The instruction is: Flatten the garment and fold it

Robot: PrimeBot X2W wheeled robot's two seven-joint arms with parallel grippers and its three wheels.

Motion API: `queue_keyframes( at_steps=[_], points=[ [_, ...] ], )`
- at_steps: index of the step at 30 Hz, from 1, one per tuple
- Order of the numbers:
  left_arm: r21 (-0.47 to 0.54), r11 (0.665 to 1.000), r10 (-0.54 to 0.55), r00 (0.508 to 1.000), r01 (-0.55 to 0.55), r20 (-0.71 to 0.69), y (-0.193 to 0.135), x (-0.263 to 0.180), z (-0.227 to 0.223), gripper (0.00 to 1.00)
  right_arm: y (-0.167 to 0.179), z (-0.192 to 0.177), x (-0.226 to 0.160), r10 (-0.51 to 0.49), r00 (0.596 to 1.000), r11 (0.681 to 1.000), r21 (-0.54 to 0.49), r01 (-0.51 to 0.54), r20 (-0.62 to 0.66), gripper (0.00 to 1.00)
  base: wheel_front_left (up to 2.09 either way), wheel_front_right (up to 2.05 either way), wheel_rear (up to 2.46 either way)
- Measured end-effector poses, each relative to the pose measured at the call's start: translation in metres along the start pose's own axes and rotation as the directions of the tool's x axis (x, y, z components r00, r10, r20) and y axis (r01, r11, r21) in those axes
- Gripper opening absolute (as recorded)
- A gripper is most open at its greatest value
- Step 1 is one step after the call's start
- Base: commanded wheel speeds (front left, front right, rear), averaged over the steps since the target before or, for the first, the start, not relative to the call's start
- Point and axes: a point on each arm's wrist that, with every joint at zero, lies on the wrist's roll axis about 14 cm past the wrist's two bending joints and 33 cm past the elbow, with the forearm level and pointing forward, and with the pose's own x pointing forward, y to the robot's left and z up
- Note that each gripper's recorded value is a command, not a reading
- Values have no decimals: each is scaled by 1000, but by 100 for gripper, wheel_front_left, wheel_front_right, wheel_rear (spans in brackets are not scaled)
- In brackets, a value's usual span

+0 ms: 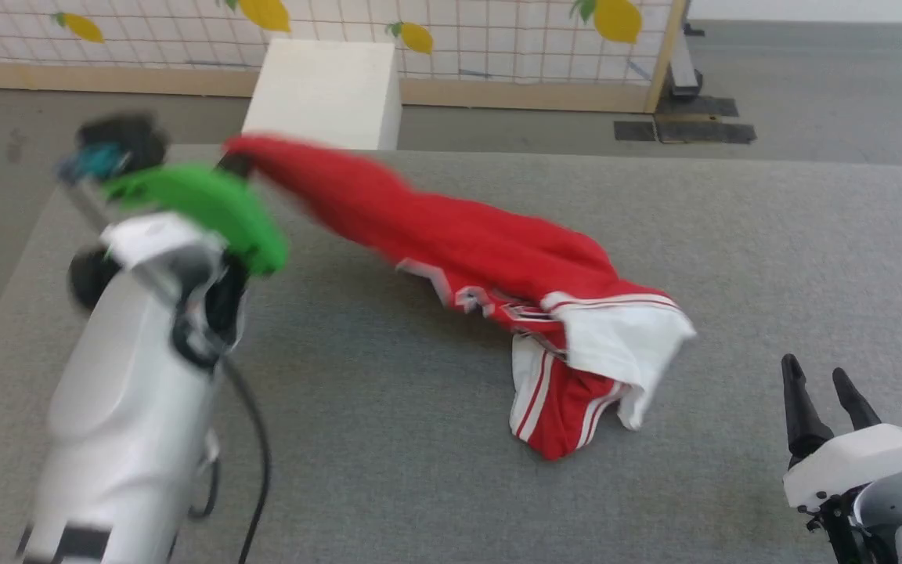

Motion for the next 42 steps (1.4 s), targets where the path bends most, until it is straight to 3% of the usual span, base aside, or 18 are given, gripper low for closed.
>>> queue_keyframes(
  at_steps=[2,6,8,11,12,13,14,17,20,24,28,34,42],
  points=[
    [-36,993,108,993,-110,-38,39,-19,-18,0,8,0,1,21,1000,1000,-3,-21,-1,100,0,0,0],
    [-127,937,297,935,-324,-192,102,-71,-83,0,18,-1,3,51,999,999,-7,-51,-4,100,0,0,0],
    [-171,901,342,896,-398,-283,117,-96,-119,0,20,-3,4,56,998,998,-8,-56,-12,100,0,0,0],
    [-201,880,340,866,-430,-366,116,-113,-152,0,19,-6,5,52,998,999,-7,-52,-19,100,0,0,0],
    [-214,877,333,865,-430,-376,114,-115,-156,27,19,-6,5,51,998,999,-7,-51,-20,100,0,0,0],
    [-235,875,324,872,-424,-366,110,-115,-156,90,18,-7,5,50,998,999,-7,-50,-23,100,0,0,0],
    [-246,879,315,885,-408,-342,107,-112,-151,100,18,-7,5,49,998,999,-7,-49,-24,100,0,0,0],
    [-258,905,288,934,-337,-211,99,-103,-121,100,18,-8,5,51,998,999,-7,-51,-27,100,0,0,0],
    [-171,954,254,967,-247,15,91,-97,-75,100,21,-9,5,59,998,998,-9,-60,-31,100,0,0,0],
    [-30,979,205,948,-204,243,86,-106,-39,100,33,-15,5,90,994,994,-53,-93,-66,100,0,0,0],
    [46,977,190,947,-209,259,81,-119,-50,100,52,-19,12,133,982,983,-108,-148,-136,100,0,0,0],
    [38,977,187,933,-209,307,66,-122,-45,100,99,-23,39,201,935,935,-227,-272,-293,100,0,0,0],
    [35,980,175,941,-194,291,59,-117,-57,100,104,-27,90,100,877,867,-391,-308,-469,100,0,0,0]
  ],
)
